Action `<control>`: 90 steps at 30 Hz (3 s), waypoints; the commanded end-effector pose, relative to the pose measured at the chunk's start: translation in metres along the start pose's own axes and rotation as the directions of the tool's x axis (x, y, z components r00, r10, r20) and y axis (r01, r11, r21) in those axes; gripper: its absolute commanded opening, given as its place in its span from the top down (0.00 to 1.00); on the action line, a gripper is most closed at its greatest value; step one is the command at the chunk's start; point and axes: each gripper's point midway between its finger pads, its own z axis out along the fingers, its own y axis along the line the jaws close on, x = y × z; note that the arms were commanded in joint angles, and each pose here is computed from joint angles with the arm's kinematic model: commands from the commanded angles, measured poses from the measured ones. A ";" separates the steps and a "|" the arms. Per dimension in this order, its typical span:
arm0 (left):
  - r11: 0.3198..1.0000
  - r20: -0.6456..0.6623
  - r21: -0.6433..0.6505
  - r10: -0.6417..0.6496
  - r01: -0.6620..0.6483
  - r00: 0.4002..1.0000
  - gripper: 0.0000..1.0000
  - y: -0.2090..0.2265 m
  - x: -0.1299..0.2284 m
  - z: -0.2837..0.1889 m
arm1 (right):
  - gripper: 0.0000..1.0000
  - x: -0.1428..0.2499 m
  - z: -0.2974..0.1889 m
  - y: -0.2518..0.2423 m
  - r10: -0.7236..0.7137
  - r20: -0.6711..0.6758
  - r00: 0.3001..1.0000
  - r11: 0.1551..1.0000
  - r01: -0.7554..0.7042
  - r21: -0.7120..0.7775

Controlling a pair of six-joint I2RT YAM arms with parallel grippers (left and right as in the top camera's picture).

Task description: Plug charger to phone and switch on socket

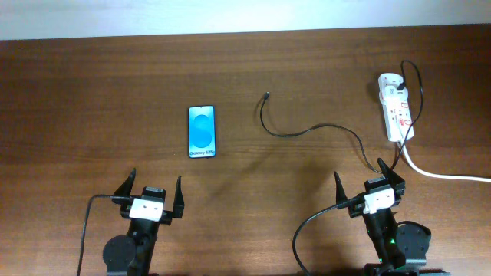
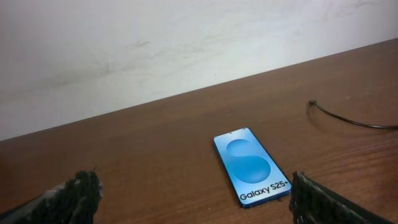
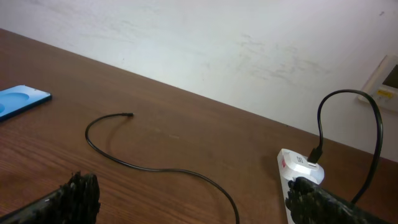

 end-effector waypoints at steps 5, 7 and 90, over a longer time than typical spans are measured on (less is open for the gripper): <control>1.000 -0.005 -0.006 0.011 -0.011 1.000 0.01 0.000 0.002 0.000 | 0.02 0.002 0.000 0.005 0.012 0.000 1.000 1.000 -0.012 -0.022; 1.000 -0.005 -0.006 0.011 -0.011 1.000 0.01 0.000 0.002 0.000 | 0.01 0.002 0.000 0.005 0.012 0.000 1.000 1.000 -0.012 -0.022; 0.946 -0.974 -0.190 -0.215 0.264 0.072 0.00 -0.083 0.130 0.221 | 0.01 0.002 0.000 0.005 0.012 0.000 1.000 1.000 -0.012 -0.022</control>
